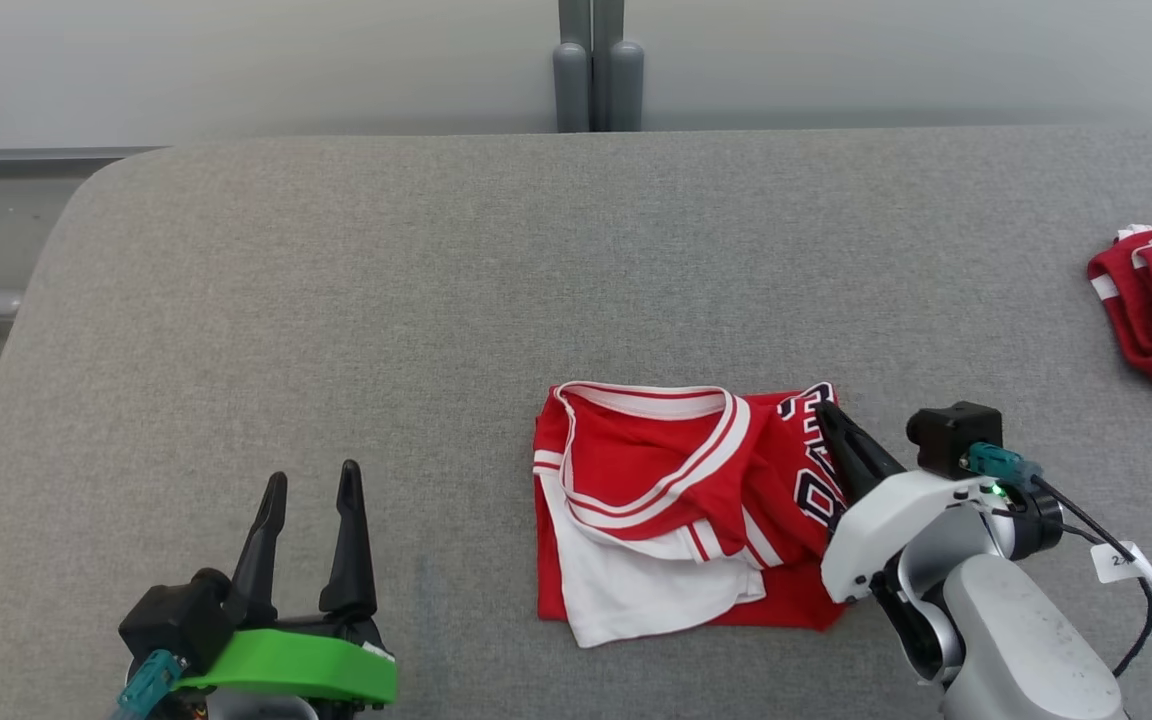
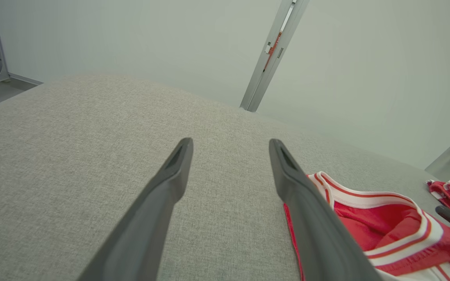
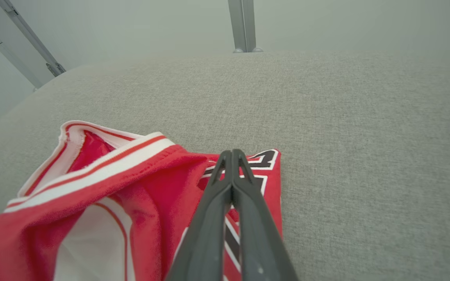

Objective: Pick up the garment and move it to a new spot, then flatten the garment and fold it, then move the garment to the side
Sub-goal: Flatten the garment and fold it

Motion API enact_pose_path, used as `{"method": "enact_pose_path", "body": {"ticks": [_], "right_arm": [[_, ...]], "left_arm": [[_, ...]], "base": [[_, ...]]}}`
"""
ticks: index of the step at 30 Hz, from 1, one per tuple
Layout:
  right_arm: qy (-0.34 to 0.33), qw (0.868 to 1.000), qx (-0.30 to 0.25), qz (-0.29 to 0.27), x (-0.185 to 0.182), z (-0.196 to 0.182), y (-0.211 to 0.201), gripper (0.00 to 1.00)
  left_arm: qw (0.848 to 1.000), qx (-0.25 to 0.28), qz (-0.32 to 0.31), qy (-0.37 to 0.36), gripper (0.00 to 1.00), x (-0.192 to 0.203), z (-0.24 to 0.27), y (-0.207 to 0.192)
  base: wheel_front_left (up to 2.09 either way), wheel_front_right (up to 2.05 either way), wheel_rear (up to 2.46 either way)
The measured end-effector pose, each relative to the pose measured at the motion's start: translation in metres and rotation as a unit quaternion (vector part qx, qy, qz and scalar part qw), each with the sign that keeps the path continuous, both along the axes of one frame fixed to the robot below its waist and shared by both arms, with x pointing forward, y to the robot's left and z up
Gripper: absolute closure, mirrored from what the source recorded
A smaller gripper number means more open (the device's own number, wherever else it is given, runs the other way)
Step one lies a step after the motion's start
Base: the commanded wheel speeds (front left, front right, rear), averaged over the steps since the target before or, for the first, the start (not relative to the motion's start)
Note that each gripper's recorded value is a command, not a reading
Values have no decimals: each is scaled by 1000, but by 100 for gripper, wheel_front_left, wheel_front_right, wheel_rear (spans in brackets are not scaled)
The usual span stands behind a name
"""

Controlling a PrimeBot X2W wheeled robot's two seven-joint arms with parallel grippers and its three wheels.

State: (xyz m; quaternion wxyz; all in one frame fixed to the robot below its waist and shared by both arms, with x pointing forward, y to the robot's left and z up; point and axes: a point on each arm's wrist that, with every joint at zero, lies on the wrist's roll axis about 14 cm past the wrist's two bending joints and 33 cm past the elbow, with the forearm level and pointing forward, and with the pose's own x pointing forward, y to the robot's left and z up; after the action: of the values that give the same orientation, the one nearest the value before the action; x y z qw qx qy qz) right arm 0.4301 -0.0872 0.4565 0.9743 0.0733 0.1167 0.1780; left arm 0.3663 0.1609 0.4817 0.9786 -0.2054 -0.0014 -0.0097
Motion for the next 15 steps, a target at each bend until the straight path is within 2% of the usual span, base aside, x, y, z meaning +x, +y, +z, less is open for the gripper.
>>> {"method": "enact_pose_path", "body": {"ticks": [6,15], "right_arm": [[13,998,3,56,-1,-8,40,100],[37,983,8,180,-44,-21,116,100]], "left_arm": [[1000,2,14,1,0,-3,-1,9],[1000,2,26,0,0,-7,1,16]], "base": [[0,0,0],[0,0,0]]}}
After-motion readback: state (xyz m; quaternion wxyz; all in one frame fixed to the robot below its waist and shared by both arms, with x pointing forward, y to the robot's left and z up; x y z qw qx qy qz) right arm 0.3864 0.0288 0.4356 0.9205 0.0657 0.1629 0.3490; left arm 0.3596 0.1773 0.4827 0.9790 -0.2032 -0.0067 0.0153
